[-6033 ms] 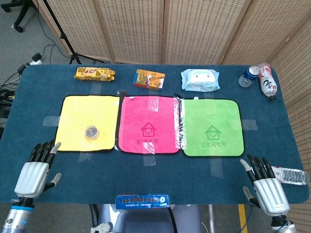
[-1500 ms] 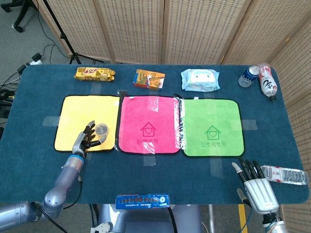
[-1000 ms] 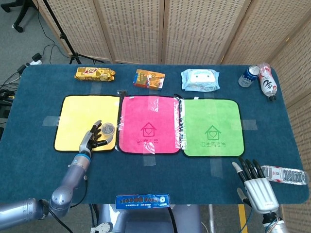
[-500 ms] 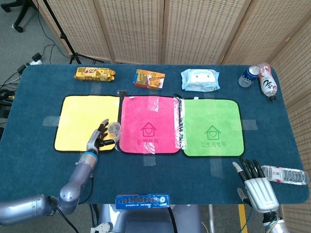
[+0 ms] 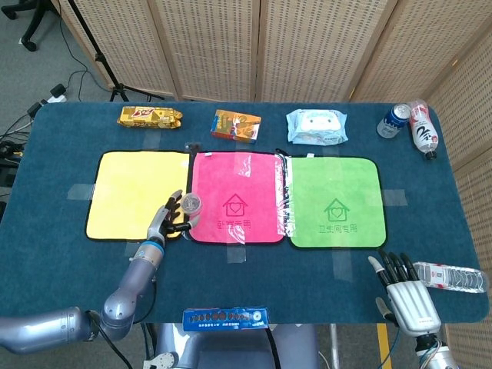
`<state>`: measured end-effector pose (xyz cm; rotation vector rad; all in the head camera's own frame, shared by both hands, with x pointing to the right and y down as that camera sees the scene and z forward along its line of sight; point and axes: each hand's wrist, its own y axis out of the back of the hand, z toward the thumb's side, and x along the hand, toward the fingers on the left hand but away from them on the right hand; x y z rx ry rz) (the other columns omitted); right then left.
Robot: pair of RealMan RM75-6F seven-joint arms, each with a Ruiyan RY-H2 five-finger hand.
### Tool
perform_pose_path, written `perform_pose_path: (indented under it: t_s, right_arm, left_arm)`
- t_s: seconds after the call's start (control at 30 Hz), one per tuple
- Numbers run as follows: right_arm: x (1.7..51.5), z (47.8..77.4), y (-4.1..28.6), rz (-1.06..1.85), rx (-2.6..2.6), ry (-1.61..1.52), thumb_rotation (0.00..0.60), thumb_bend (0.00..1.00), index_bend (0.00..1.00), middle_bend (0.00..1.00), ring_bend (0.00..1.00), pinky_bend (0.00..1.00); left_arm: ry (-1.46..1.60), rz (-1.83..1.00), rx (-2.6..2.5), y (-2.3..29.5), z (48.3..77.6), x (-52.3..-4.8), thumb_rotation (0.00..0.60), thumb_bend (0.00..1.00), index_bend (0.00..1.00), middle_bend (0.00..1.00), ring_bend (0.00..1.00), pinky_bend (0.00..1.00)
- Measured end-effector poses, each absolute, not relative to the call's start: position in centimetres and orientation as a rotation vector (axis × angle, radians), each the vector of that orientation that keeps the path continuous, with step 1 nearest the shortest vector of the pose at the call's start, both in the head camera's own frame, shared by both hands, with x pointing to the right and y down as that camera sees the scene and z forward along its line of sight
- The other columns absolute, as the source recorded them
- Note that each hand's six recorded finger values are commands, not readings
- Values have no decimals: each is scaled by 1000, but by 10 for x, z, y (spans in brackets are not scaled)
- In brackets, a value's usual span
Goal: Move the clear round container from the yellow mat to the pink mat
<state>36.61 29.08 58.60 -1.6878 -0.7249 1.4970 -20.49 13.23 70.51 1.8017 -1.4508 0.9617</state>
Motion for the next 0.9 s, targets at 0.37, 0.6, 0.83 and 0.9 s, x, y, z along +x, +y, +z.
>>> perform_pose_path:
  t_s: [0.37,0.6,0.83,0.9]
  right_arm:
    - [369,592,291,1518,-1696,-720,600,414,50,0,0,7]
    - [372,596,291,1534,-1698,-719,600,414,50,0,0,7]
    - [373,597,291,1540,-1701,-717,600,414,50,0,0,7]
    - [373,597,292,1540,-1701,-717,600,414,50,0,0,7]
  left_arm:
    - [-1412,977,1845,130,708,-182,600,329,0,0,0,0]
    - [-1392,981,1872,126,707,-167,600,329,0,0,0,0]
    - [-1358,1003,1909,125,708,-151,600,329,0,0,0,0]
    - [-1352,1011,1921,125,708,-148,600,329,0,0,0,0]
